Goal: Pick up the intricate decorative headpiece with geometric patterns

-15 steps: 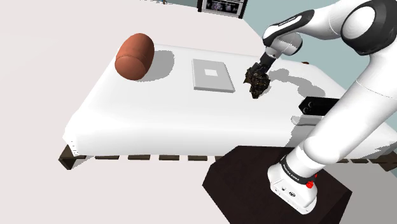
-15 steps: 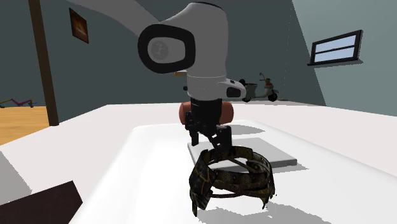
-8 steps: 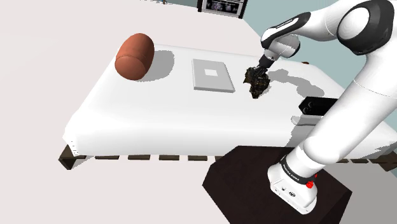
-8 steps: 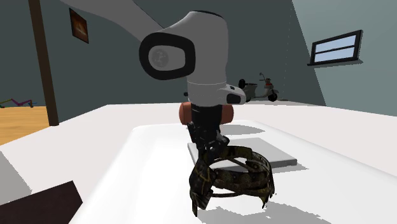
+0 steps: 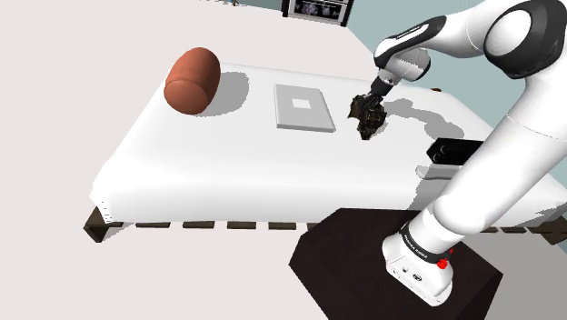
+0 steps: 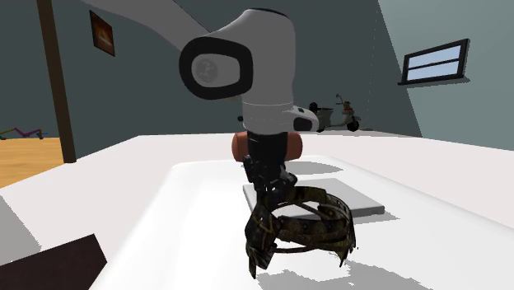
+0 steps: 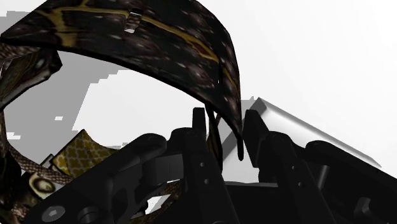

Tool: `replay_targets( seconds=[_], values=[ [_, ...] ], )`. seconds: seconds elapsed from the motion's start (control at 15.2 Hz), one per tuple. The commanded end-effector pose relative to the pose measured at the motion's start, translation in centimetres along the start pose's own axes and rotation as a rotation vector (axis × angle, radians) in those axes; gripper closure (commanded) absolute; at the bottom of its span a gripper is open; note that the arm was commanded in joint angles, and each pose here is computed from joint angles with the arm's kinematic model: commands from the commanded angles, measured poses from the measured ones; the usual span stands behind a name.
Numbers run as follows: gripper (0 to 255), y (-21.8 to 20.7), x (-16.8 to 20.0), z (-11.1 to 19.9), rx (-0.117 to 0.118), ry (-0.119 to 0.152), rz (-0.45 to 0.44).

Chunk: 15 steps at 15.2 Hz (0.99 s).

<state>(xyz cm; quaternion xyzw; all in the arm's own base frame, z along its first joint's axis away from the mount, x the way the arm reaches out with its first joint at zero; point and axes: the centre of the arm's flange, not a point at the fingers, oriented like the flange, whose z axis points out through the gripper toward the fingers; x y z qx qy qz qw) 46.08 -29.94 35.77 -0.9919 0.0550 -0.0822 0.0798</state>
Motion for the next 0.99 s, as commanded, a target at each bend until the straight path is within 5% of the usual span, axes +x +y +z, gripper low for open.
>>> replay_targets(
  seconds=[0.0,0.92],
  values=[
    [255,-0.2,0.2,-0.9,0.0,0.001,0.0],
    [255,-1.3,1.2,-7.1,0.0,0.001,0.0]
  ],
)
